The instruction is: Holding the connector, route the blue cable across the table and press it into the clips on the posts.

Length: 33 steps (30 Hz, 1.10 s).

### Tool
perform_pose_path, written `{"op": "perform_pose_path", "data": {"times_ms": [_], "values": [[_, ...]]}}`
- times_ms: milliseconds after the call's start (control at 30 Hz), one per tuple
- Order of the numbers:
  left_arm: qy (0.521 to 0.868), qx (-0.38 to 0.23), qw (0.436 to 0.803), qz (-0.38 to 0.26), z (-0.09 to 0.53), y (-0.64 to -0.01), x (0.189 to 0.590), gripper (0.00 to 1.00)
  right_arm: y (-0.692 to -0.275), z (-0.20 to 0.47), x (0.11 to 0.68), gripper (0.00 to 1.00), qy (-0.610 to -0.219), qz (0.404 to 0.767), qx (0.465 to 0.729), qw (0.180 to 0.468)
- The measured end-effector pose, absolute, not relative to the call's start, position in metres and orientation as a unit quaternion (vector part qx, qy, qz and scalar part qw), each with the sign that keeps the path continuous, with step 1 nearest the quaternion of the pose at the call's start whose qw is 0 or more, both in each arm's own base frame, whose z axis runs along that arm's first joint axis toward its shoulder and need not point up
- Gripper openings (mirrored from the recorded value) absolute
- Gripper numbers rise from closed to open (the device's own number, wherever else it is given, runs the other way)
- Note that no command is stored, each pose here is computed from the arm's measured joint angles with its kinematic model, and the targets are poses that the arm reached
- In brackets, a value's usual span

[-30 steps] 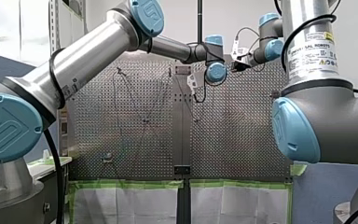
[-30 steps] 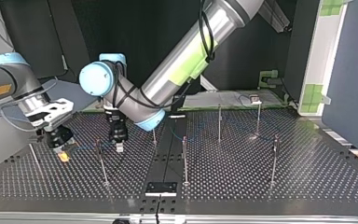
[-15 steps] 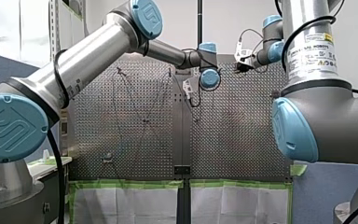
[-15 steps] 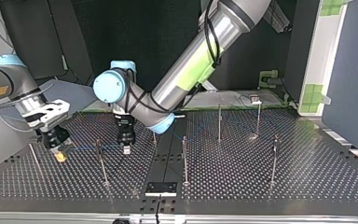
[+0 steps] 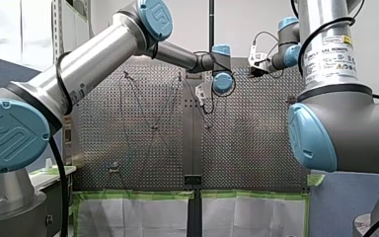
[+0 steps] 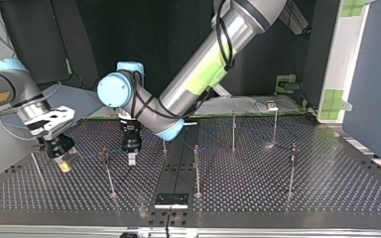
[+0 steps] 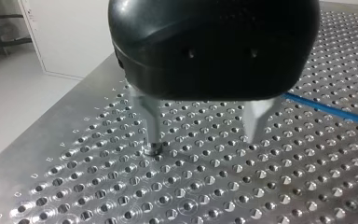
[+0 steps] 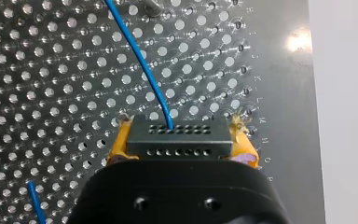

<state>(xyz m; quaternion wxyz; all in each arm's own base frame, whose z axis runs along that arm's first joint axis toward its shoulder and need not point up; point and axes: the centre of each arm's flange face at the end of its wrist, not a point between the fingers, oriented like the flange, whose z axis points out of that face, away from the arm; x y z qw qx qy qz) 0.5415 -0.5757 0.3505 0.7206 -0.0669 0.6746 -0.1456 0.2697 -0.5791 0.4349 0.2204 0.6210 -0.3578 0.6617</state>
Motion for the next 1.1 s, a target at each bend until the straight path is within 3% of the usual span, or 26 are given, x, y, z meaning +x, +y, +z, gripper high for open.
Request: {"op": "perform_pose_path", "data": {"times_ms": [400,833,1100], "values": [[0.698,-0.066,0.7,-0.139,0.347,-0.573,0.531,1.0,-0.58,0.434,0.271,0.0,-0.355,0.663,0.622,0.219],[0.726,-0.033,0.673,-0.138,0.356,-0.587,0.489,1.0,-0.58,0.432,0.271,0.0,-0.355,0.662,0.623,0.218],[0.716,-0.032,0.68,-0.154,0.374,-0.584,0.468,1.0,-0.58,0.432,0.271,0.0,-0.355,0.662,0.623,0.217]]}}
